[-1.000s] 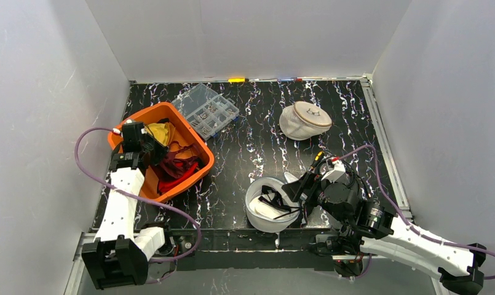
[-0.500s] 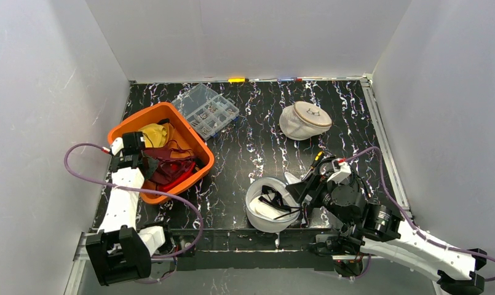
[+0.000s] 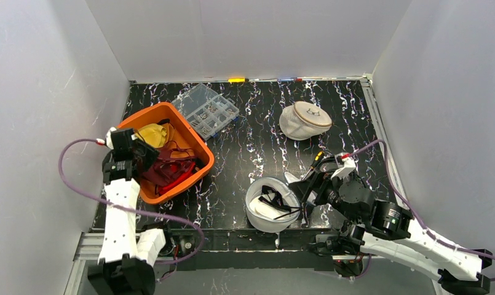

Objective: Unzip the laundry bag and remove the bra
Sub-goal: Adjust the bra in the bin.

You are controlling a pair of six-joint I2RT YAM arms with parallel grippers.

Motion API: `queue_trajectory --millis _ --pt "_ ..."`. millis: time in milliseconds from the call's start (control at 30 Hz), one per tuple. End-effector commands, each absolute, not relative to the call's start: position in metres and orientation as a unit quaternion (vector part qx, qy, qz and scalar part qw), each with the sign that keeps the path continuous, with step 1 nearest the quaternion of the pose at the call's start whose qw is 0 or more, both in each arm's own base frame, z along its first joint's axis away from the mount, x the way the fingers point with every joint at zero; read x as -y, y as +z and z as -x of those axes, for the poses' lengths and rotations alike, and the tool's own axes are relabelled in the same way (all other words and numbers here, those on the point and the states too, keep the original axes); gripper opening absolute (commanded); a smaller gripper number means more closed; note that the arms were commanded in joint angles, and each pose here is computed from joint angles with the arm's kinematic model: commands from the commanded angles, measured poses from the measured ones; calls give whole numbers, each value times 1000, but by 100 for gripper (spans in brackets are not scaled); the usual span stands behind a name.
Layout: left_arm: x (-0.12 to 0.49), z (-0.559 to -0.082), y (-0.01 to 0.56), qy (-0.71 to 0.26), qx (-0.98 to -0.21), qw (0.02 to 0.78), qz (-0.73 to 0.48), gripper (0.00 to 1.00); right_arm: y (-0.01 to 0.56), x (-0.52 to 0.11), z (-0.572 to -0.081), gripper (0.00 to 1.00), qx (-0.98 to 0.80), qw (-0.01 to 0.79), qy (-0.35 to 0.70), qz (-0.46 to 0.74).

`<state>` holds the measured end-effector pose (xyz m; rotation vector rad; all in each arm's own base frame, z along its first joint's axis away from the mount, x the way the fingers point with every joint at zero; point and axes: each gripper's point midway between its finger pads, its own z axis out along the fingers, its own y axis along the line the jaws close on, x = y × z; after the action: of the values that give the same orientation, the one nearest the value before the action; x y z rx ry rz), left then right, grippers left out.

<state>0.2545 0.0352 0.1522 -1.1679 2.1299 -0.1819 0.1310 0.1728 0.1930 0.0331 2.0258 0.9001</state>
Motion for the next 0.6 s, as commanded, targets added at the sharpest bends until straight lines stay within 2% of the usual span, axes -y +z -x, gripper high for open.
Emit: queue_trajectory --millis 0,67,200,400,567 --pt "22 -258 236 -186 -823 417 338 40 225 -182 -133 99 -808 465 361 32" --pt "55 -251 260 -219 -829 436 274 48 232 -187 -135 99 -808 467 355 51" --pt "119 -229 278 -277 -848 426 151 53 239 -199 -138 97 -815 465 333 92" --pt "196 -185 238 -294 -885 361 10 57 210 -201 -148 95 -849 446 260 110" --pt "253 -146 198 -303 -902 301 -69 64 195 -209 -152 89 -858 438 239 126"
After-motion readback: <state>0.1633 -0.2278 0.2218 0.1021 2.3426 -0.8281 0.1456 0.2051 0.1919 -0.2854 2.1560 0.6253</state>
